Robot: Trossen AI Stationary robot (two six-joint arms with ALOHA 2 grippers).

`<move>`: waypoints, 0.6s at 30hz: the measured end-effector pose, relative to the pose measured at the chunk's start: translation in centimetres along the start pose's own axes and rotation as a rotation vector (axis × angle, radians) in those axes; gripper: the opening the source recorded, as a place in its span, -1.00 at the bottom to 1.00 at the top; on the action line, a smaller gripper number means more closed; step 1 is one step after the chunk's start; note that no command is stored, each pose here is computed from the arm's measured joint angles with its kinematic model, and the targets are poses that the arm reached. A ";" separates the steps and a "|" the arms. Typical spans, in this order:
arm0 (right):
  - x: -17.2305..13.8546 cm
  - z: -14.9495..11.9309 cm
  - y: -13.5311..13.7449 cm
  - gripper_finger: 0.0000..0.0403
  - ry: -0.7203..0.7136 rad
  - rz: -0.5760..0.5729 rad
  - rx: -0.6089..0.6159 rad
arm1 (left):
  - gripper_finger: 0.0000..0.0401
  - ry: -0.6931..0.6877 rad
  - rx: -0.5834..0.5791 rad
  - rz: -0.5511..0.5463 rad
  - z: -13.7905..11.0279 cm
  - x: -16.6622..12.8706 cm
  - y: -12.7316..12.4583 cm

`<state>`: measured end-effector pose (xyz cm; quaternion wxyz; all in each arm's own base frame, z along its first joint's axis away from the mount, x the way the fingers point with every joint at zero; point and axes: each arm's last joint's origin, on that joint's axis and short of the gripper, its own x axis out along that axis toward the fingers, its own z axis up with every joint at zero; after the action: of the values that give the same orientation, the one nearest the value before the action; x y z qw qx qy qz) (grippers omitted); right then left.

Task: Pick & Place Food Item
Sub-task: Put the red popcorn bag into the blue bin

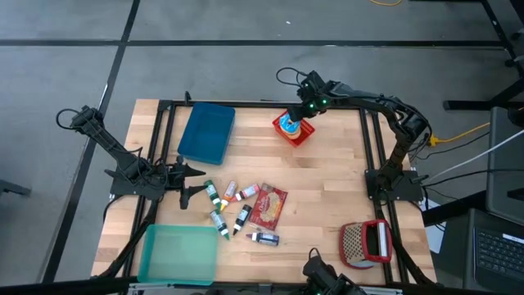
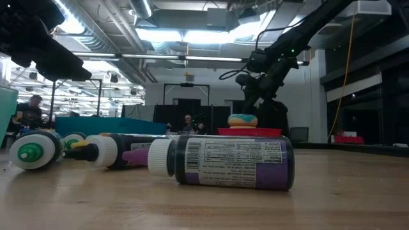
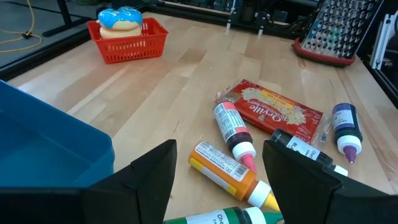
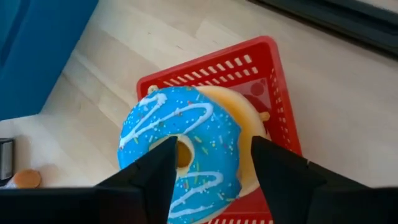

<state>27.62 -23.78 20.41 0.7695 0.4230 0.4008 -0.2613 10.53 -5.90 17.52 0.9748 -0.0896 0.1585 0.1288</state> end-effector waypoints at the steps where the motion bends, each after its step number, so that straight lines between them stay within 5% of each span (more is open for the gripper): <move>1: 0.0 0.0 0.0 0.03 -0.006 -0.012 -0.003 | 0.17 0.000 0.000 0.000 0.0 0.0 0.0; 10: -1.7 0.6 0.7 0.03 -0.141 -0.092 -0.053 | 0.17 -0.005 0.011 0.008 0.0 0.0 0.0; 18: -5.9 0.7 4.8 0.04 -0.415 -0.060 -0.214 | 0.17 -0.083 0.160 0.011 0.9 0.0 -0.4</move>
<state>28.27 -21.59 27.75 0.8678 0.2640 0.2719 -0.3213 10.85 -6.05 18.38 0.9838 -0.0051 0.1285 0.1245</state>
